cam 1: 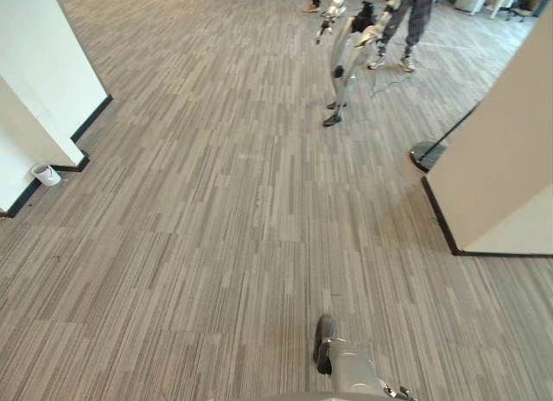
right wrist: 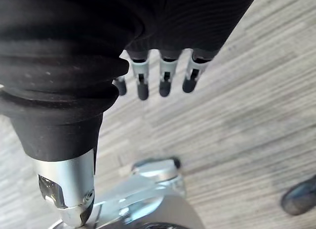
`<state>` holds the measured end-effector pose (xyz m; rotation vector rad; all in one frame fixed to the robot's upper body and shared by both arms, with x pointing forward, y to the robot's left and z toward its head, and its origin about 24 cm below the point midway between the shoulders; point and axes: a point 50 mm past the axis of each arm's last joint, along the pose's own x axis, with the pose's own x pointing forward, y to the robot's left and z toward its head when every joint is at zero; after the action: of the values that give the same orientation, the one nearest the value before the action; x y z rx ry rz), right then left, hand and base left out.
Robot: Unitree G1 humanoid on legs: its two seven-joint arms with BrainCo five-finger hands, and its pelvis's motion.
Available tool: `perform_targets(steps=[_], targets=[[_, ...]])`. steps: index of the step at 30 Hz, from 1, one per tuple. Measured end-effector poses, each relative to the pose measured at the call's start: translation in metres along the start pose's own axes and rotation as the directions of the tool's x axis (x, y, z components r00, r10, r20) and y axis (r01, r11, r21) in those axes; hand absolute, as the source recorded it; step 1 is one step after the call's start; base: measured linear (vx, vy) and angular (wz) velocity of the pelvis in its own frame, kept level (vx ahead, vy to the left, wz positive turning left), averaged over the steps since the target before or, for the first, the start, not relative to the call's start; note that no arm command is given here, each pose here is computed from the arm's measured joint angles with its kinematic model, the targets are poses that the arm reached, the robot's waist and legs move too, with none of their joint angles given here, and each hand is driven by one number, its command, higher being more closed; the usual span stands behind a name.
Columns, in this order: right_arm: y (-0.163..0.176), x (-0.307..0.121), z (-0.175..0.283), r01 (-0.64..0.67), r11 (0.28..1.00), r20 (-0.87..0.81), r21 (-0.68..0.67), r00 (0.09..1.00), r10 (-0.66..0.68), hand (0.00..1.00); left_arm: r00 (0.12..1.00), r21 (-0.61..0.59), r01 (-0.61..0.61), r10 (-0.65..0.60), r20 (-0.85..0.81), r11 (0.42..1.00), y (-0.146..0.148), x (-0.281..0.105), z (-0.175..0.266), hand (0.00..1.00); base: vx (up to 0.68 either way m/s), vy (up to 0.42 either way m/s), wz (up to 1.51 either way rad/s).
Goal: Organize washtable
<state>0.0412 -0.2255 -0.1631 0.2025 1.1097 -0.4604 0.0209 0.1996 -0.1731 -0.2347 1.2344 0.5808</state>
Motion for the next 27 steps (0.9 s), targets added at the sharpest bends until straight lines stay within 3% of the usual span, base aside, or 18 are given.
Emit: perform_targets(steps=[1,5,10,19,24,27], targets=[[-0.005,0.0,0.005,0.011,1.0,0.02,-0.015,1.0,-0.011,0.0,1.0,-0.054,-0.007,0.006,-0.011,0.998,-0.003,-0.002,-0.005,0.0,0.7,-0.152,-0.44],[-0.002,0.001,0.004,0.021,1.0,0.006,-0.013,1.0,-0.021,0.0,1.0,-0.063,-0.017,0.017,0.003,0.998,0.001,-0.001,-0.002,0.0,0.69,-0.083,-0.57],[0.014,0.006,0.015,-0.022,0.999,0.029,-0.044,0.999,0.023,0.0,0.999,0.015,-0.011,0.01,0.043,1.0,0.006,-0.001,0.005,0.0,0.56,0.07,-0.51],[0.035,0.005,-0.001,-0.1,0.981,-0.044,-0.167,0.995,0.094,0.0,0.998,0.103,-0.053,0.05,0.025,0.993,0.032,0.002,0.007,0.0,0.7,0.292,-0.22],[0.031,0.007,0.008,-0.089,0.98,-0.007,-0.178,0.996,0.089,0.0,0.999,0.164,-0.033,0.028,0.033,0.986,0.029,0.003,0.011,0.0,0.43,0.077,-0.26],[0.023,0.008,0.016,-0.062,0.982,0.021,-0.176,0.998,0.067,0.0,0.998,0.163,0.008,-0.017,0.056,0.987,0.01,0.005,0.022,0.0,0.52,-0.036,-0.05]])
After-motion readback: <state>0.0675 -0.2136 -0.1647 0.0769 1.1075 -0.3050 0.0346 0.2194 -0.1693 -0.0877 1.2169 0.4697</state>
